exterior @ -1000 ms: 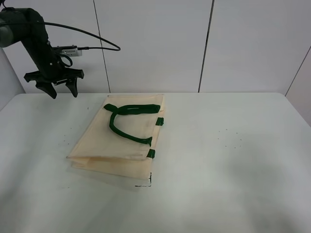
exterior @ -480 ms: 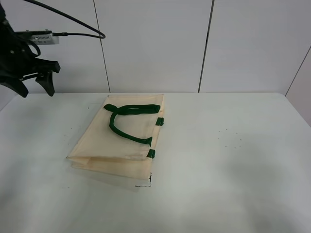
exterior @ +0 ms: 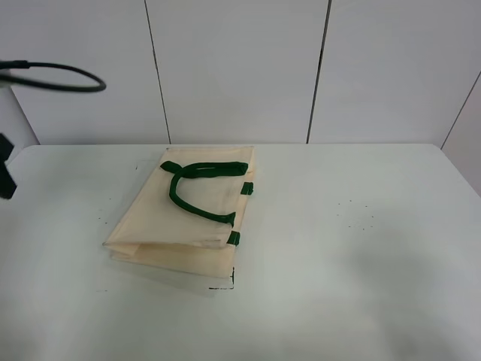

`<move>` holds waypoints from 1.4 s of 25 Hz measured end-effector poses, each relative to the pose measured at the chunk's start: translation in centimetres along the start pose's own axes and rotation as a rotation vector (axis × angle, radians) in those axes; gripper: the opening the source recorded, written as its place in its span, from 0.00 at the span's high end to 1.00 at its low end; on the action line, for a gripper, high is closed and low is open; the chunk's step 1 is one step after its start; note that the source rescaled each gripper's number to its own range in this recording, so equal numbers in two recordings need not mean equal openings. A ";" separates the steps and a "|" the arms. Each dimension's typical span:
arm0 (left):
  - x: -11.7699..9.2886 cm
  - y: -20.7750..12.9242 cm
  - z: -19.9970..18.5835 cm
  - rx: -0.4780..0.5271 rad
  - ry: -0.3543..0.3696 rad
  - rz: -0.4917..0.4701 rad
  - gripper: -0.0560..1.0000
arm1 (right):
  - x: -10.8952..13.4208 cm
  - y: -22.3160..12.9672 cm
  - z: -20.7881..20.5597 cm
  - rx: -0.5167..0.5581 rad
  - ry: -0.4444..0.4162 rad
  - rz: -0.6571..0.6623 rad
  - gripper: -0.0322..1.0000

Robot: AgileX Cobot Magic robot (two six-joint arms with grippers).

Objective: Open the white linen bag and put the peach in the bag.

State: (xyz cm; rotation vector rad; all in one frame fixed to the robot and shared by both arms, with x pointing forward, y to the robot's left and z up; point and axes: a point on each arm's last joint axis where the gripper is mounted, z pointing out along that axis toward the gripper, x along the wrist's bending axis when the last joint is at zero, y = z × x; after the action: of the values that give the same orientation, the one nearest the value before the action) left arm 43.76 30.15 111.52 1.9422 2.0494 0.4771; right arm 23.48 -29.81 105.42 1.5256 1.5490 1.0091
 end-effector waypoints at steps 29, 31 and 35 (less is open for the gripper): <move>1.0 -18.6 -1.3 -0.483 -0.047 0.059 0.00 | 0.0 0.0 0.0 0.000 0.000 0.000 0.00; 1.0 -18.6 -1.3 -0.483 -0.047 0.059 0.00 | 0.0 0.0 0.0 0.000 0.000 0.000 0.00; 1.0 -18.6 -1.3 -0.483 -0.048 0.059 0.00 | 0.0 0.0 0.0 0.000 0.000 0.000 0.00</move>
State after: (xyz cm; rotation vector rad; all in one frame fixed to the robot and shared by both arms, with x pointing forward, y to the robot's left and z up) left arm 26.31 30.29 104.94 1.7012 1.6540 0.8408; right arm 23.48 -29.81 105.42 1.5256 1.5490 1.0091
